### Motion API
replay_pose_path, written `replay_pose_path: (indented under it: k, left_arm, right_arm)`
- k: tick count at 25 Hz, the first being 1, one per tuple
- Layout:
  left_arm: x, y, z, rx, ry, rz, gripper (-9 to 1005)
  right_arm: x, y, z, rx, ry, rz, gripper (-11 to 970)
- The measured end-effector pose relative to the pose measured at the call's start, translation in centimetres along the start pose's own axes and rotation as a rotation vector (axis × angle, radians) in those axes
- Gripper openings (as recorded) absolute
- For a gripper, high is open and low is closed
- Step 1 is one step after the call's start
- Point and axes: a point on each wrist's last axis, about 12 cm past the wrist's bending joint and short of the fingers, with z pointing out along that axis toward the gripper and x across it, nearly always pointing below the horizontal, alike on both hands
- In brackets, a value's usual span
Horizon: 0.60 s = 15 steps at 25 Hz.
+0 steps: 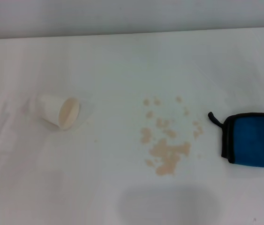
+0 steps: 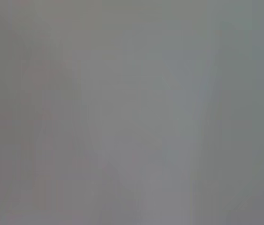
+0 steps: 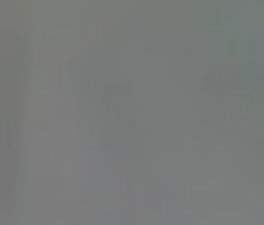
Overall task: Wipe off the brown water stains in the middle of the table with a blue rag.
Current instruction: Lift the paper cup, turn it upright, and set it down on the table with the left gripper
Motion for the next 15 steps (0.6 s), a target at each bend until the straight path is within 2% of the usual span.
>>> replay_pose_path:
  k: [15]
  left_arm:
    - [0.08,0.15,0.04,-0.017,0.005,-0.004,861]
  right_arm:
    - [0.22,0.11,0.61,0.001,0.024,0.002,857]
